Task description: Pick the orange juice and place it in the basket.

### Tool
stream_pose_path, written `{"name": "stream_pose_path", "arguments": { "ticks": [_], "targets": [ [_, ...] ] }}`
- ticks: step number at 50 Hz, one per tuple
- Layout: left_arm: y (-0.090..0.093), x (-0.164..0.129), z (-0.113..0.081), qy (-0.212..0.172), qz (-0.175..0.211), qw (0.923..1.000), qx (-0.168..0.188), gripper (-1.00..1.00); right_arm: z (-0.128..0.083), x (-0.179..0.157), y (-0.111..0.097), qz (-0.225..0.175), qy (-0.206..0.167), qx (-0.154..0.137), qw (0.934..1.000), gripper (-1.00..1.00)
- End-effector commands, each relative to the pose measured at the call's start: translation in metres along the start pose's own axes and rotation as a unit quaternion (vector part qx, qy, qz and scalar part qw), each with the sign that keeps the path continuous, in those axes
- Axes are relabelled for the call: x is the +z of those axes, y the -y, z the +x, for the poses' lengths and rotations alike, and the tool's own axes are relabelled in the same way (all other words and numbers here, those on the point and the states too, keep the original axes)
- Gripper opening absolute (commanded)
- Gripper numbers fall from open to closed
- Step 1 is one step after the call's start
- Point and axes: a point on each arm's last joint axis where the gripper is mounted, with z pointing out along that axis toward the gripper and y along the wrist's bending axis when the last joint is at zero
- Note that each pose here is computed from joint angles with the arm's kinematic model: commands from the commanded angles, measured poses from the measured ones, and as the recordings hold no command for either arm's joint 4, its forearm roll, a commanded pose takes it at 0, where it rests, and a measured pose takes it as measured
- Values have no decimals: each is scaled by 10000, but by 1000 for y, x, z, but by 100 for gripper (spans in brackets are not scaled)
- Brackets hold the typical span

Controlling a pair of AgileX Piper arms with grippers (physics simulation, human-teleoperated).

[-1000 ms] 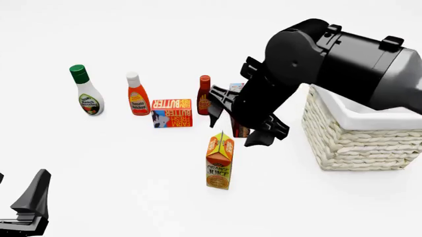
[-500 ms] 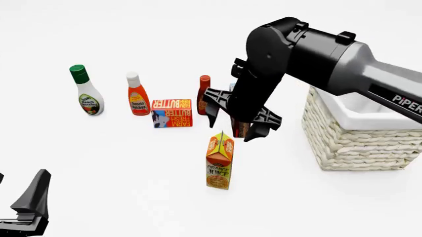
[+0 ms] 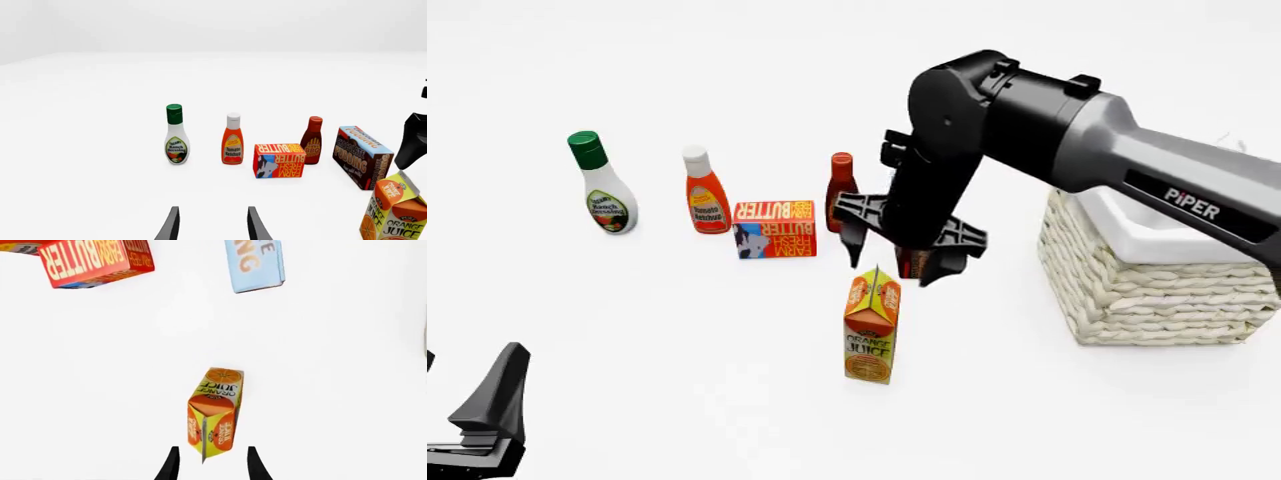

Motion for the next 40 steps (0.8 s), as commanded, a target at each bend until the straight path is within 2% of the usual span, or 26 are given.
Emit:
{"name": "stream_pose_path", "arguments": {
  "ticks": [1, 23, 40],
  "targets": [
    [0, 0, 0, 3, 2, 10000, 2, 100, 2, 13, -5, 99, -113, -322, 9994, 100],
    [0, 0, 0, 3, 1, 10000, 2, 100, 0, 21, -8, 145, -160, -462, 9987, 100],
    [0, 0, 0, 1, 2, 10000, 1, 100, 0, 23, -17, 92, -134, -351, 9993, 100]
  ]
}}
